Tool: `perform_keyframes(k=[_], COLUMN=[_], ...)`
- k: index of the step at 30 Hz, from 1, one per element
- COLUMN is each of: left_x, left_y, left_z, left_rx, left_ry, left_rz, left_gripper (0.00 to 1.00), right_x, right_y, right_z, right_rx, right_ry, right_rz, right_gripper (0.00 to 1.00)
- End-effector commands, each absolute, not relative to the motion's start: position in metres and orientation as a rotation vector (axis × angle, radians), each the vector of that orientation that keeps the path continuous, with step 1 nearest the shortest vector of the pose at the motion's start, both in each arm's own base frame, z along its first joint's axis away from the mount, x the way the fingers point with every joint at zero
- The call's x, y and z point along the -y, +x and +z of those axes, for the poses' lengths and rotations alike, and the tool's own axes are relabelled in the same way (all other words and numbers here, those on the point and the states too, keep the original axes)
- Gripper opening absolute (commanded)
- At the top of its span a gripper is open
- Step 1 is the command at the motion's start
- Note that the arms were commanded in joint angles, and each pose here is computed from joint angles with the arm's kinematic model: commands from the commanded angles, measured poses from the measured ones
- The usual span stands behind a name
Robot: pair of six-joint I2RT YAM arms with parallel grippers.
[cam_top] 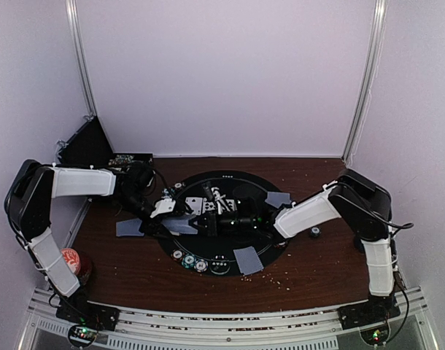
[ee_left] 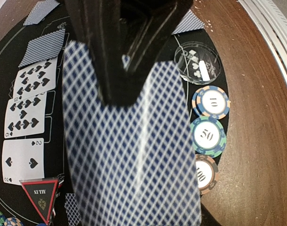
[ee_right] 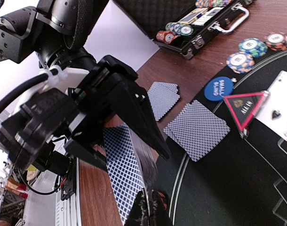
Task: Distribute texas hold em gaming equipment
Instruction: Pick up the poker card from the face-down deck piles, then distribute the poker card in the community card area.
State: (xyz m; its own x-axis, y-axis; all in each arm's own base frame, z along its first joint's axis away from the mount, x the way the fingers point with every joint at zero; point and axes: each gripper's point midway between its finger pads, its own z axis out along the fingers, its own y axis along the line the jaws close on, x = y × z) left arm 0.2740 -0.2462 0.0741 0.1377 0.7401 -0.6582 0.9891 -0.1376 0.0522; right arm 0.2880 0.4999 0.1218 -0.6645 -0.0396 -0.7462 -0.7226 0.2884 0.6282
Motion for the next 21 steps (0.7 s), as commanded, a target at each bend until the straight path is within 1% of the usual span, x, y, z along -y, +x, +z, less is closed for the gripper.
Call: perform_keyframes(k=[1, 6, 15, 18, 21], left_x=[0.249, 0.249, 0.249, 0.249, 0.249], left_y=[0.276, 0.277, 0.277, 0.276, 0.276], left_z=[0.076, 0.075, 0.075, 0.074, 0.074], left_rx=[-1.642, -1.649, -1.647, -1.649, -1.648], left_ry=[1.934, 1.93, 1.93, 1.931, 1.932], left_rz=[-0.698, -0.692, -0.693, -0.694, -0.695], left_gripper=[0.47, 0.47, 0.47, 0.47, 0.47], right_x=[-0.473, -0.432, -0.333, -0.302, -0.281], right_y=[0.295, 0.311, 0.357, 0.367, 0.373], right_z=[0.156, 0.159, 0.129, 0.121, 0.116], right_rx=[-1.856, -1.844, -1.89, -1.883, -1.872], right_ry=[-0.548, -0.322, 0.172, 0.303, 0.387], right_rz=[1.414, 1.316, 0.832, 0.65, 0.537], right_gripper=[0.0, 0.0, 0.0, 0.0, 0.0])
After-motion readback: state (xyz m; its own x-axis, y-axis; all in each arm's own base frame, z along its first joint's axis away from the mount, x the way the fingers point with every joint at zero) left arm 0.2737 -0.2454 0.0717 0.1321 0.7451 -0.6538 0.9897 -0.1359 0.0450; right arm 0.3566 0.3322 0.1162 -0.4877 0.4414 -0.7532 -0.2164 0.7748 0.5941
